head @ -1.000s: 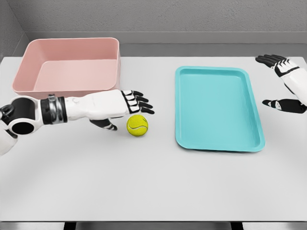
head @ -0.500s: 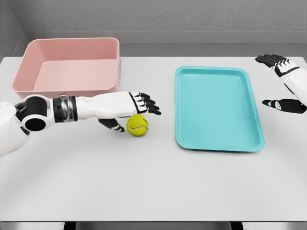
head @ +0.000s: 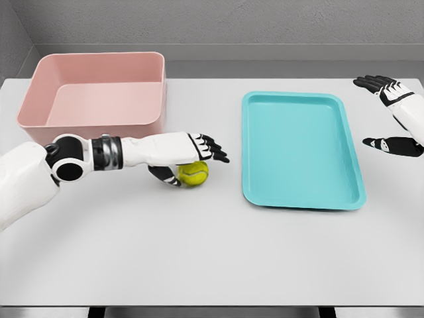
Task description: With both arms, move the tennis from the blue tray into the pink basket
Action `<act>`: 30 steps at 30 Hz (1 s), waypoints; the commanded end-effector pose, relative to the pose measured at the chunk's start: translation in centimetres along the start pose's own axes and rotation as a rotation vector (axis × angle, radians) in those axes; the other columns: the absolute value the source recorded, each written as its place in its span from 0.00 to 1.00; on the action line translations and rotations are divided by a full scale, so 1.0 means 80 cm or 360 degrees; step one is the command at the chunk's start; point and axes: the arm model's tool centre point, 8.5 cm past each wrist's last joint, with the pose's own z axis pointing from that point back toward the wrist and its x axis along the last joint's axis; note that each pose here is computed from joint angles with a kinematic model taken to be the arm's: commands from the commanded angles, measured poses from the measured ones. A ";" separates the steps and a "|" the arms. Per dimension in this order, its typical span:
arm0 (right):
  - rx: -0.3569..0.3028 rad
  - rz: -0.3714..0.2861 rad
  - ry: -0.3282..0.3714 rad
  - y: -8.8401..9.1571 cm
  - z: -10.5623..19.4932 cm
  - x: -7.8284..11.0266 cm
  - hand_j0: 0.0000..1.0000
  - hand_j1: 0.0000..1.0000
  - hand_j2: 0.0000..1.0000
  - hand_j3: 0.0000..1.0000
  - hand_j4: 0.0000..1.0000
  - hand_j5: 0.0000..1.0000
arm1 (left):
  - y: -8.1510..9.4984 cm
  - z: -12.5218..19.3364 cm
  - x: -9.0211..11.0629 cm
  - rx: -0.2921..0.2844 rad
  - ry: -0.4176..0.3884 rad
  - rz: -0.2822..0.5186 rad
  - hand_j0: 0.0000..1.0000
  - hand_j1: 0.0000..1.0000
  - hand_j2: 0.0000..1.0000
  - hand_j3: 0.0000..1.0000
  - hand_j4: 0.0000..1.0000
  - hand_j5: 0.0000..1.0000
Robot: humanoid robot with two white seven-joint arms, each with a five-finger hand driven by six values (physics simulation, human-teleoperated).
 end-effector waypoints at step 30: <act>-0.0008 -0.0008 -0.0002 -0.001 0.000 0.000 1.00 1.00 1.00 1.00 1.00 1.00 | -0.028 0.005 -0.017 -0.0103 0.0071 0.0071 0.66 0.66 0.66 0.66 0.66 0.66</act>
